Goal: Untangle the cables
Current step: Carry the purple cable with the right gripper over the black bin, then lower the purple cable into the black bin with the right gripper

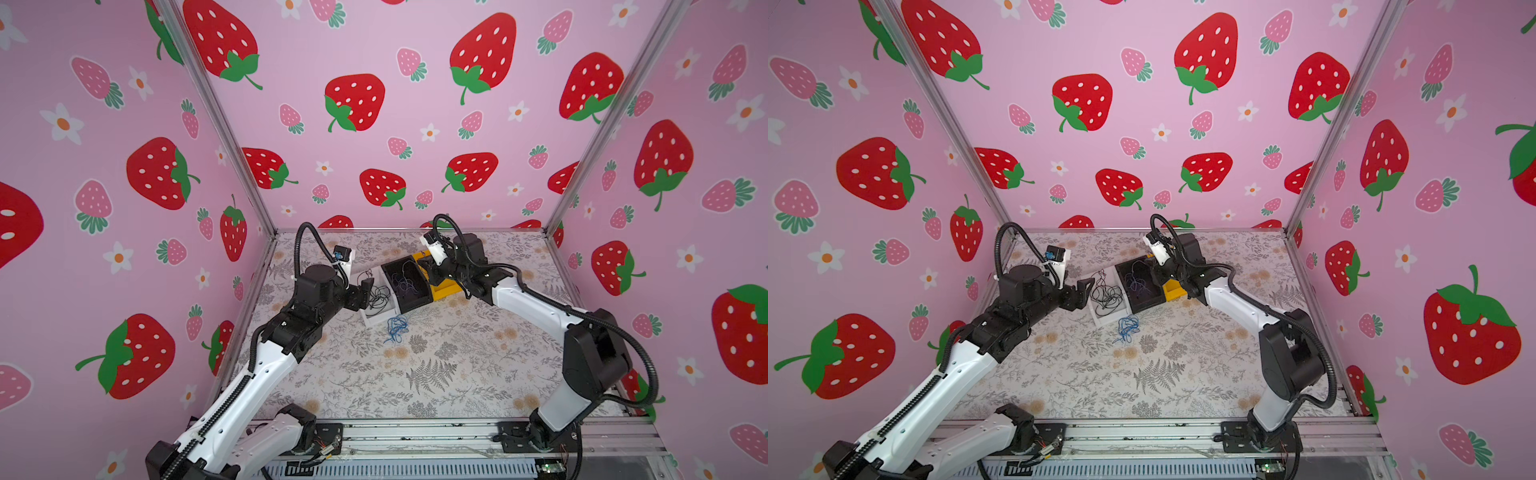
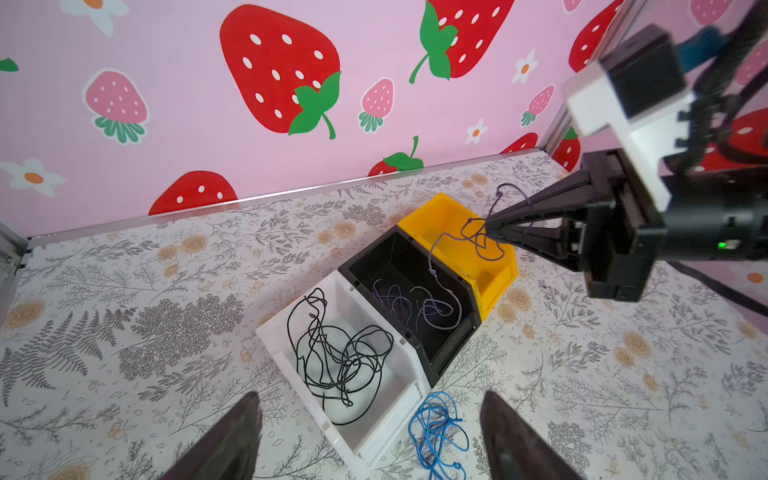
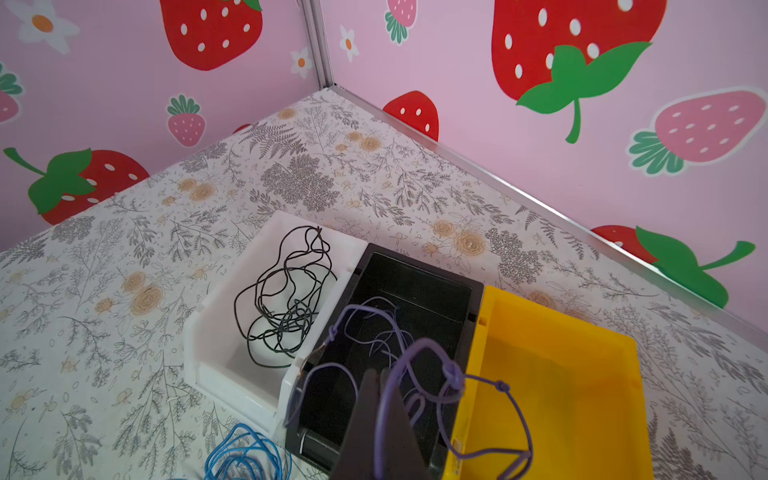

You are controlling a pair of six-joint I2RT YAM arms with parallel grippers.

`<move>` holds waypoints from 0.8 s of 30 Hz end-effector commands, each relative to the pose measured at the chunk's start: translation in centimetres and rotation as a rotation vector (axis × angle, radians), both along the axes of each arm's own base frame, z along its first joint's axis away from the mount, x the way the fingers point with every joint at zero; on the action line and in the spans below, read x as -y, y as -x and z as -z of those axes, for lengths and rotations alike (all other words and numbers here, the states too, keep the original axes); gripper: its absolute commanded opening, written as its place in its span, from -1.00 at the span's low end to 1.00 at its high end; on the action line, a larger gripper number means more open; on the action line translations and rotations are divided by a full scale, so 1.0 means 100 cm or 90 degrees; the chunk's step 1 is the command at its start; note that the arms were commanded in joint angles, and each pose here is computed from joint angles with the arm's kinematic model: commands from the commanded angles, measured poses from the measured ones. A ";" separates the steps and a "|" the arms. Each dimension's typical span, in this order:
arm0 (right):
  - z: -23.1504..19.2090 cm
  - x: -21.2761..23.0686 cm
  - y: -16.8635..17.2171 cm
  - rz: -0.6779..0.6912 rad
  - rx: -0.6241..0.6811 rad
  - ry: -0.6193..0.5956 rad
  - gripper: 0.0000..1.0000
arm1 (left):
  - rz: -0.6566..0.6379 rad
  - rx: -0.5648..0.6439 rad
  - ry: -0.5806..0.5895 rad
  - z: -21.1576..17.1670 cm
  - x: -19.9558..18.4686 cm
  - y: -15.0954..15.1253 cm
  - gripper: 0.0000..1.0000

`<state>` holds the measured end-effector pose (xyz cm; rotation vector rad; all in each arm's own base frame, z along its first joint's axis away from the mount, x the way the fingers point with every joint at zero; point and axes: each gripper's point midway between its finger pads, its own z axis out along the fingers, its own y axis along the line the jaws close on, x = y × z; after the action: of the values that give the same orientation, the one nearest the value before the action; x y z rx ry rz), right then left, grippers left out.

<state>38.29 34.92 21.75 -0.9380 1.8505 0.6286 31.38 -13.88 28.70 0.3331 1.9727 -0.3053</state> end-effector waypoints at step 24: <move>0.040 -0.041 -0.018 -0.032 -0.059 0.010 -0.94 | 0.075 -0.031 0.001 0.025 0.034 -0.029 0.64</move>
<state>39.83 38.16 19.40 -0.9715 1.8887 0.6824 33.44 -16.77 22.33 0.4756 2.1275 -0.3515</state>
